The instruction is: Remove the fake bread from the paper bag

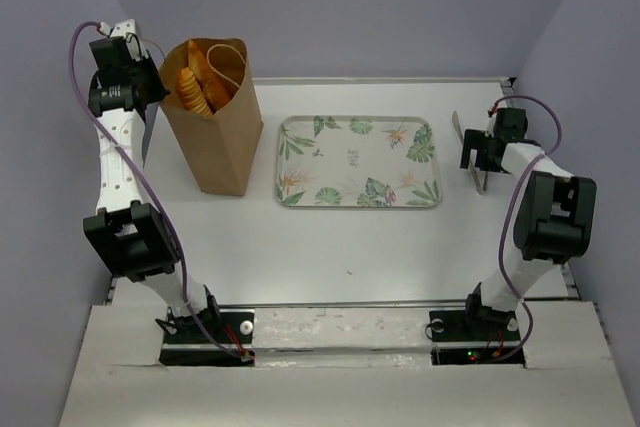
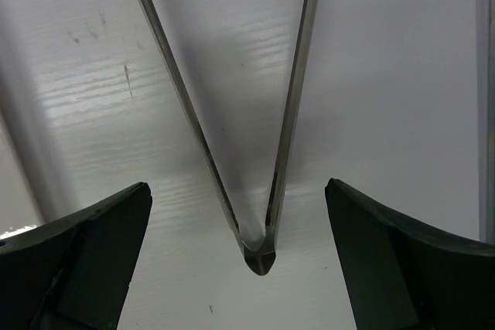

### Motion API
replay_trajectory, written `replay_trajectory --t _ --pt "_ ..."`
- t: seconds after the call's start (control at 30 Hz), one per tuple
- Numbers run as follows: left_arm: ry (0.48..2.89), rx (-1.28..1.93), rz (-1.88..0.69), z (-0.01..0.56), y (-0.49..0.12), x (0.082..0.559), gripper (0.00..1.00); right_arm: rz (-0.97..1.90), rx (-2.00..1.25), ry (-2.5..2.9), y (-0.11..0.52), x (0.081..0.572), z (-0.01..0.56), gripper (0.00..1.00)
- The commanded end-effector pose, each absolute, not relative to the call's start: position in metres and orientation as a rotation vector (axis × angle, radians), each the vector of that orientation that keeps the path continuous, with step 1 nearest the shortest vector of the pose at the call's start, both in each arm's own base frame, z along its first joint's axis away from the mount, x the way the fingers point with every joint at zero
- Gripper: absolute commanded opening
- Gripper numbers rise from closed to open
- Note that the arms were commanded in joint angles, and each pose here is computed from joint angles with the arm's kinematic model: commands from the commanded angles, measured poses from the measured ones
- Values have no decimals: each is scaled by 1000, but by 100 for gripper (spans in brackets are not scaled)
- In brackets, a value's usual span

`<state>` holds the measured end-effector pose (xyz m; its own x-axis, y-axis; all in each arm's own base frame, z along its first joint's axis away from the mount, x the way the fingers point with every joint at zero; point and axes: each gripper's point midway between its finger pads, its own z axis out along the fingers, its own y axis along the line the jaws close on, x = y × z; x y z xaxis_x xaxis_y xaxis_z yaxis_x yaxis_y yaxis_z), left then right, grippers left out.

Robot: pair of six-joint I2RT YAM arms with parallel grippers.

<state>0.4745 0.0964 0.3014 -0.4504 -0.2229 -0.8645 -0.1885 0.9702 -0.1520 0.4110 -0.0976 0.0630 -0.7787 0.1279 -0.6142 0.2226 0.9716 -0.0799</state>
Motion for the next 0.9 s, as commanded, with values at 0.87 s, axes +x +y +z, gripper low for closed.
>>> replay_trajectory --t 0.87 --pt "1874 -219 18 368 90 459 0 -125 112 2505 -111 459 13 66"
